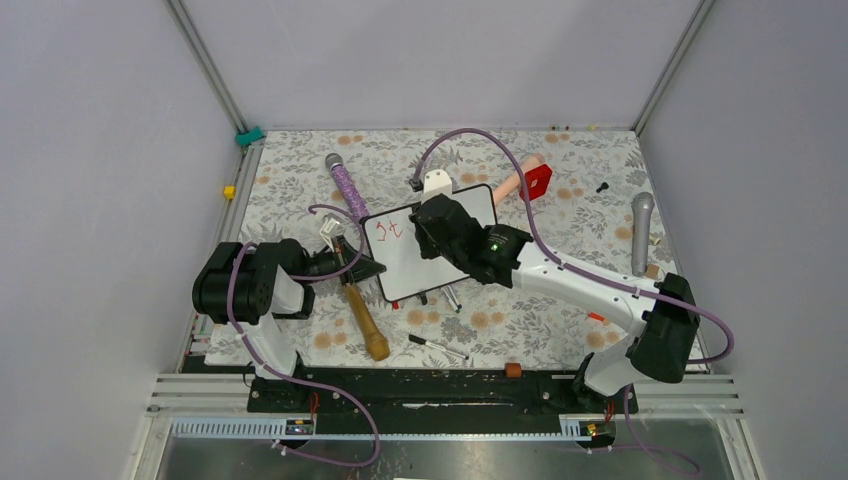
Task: Write a sentence on the whiteboard
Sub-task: Hold the whiteboard on the whiteboard stand, then write a sentence on the whiteboard.
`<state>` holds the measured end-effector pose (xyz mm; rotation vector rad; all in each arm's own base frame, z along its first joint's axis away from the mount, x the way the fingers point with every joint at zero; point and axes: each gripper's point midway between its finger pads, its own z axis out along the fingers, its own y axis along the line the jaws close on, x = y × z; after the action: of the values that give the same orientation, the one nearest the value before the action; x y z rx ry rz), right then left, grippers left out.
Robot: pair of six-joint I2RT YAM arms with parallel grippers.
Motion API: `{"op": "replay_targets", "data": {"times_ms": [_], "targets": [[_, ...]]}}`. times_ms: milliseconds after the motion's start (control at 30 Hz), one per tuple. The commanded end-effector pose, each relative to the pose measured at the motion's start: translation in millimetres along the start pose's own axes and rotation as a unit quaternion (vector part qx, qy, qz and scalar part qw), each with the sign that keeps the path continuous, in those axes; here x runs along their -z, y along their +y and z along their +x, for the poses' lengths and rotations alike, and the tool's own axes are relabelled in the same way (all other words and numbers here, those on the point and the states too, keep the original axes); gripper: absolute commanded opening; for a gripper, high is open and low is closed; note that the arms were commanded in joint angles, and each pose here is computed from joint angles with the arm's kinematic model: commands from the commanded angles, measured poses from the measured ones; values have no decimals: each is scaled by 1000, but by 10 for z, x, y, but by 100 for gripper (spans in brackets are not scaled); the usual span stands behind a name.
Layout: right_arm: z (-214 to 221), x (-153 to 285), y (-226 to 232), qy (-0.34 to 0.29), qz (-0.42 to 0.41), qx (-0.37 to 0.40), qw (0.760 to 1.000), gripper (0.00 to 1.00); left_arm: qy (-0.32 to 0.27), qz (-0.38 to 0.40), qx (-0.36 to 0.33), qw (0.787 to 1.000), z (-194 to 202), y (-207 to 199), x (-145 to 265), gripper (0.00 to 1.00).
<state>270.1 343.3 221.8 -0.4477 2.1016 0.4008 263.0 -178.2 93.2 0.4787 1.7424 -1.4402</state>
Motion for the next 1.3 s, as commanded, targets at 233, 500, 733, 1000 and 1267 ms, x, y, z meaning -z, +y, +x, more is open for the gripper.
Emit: {"op": "replay_targets", "data": {"times_ms": [233, 500, 733, 1000, 1267], "targets": [[-179, 81, 22, -36, 15, 1, 999, 0, 14, 34, -68, 997, 68, -95, -29, 0], [-283, 145, 29, -53, 18, -4, 998, 0, 19, 37, -59, 997, 106, -81, -37, 0], [-159, 133, 31, -36, 19, -8, 999, 0, 24, 38, -40, 998, 130, -44, -49, 0], [-208, 212, 1, -36, 22, -9, 999, 0, 27, 40, -31, 998, 140, -24, -54, 0], [-117, 147, 11, -16, 26, 0, 1000, 0, 26, 42, -46, 998, 143, -74, -38, 3]]}}
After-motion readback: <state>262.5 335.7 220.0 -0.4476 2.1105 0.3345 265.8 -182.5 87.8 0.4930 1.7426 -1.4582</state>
